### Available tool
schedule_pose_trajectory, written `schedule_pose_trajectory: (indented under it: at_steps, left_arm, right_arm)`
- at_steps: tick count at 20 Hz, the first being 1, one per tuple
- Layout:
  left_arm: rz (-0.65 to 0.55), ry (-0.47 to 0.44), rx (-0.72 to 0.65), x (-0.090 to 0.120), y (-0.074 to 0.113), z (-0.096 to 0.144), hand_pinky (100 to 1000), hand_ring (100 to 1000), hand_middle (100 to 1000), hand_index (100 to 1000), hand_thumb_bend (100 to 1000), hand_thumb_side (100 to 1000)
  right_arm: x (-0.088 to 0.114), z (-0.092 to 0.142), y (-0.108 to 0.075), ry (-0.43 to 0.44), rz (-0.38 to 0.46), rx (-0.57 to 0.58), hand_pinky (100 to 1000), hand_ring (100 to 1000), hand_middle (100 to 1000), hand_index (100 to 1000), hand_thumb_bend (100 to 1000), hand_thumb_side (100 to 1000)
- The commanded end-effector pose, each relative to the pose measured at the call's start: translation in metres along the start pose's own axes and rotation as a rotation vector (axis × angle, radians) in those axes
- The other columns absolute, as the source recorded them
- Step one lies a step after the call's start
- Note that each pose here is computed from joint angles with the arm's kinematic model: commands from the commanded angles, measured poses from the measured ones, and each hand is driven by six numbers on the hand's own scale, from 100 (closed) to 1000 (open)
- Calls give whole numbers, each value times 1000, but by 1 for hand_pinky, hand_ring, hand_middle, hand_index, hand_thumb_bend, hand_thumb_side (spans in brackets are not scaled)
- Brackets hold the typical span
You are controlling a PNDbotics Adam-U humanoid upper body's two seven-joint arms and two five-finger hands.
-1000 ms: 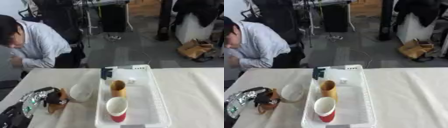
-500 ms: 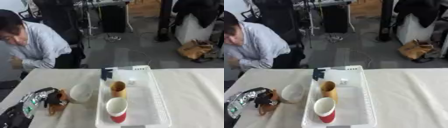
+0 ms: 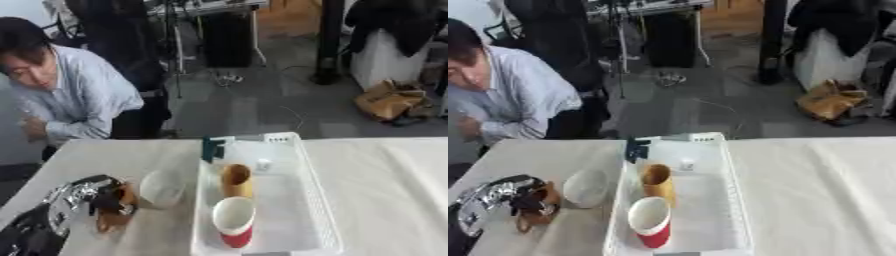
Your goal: Pick up objects on the table and place them in the box.
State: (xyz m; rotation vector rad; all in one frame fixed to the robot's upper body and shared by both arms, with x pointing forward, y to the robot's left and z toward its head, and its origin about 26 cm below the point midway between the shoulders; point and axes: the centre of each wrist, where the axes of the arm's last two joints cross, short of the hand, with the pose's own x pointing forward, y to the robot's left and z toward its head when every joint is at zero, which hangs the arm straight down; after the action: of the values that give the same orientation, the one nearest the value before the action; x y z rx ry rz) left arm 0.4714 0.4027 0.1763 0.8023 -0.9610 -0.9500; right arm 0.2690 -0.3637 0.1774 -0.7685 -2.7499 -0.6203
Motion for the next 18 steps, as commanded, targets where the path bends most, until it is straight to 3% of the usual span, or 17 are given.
schedule_pose_trajectory:
  at_steps: [1,3,8,18]
  left_arm:
    - [-19,20,34,0,16,5,309,483,463,694,159,269]
    - [-18,25,39,1,19,5,295,467,448,675,100,275]
    - [-8,35,47,2,23,7,269,438,423,636,100,309]
    - [0,26,33,5,34,10,243,406,411,604,100,279]
  right_arm:
    - [4,-10,0,-35,-3,6,812,881,690,685,100,1000]
    - [4,-10,0,-34,-1,6,812,881,689,684,100,1000]
    - [4,-10,-1,-31,8,7,813,882,690,682,100,1000]
    - [4,-11,-3,-25,21,7,813,883,689,679,100,1000]
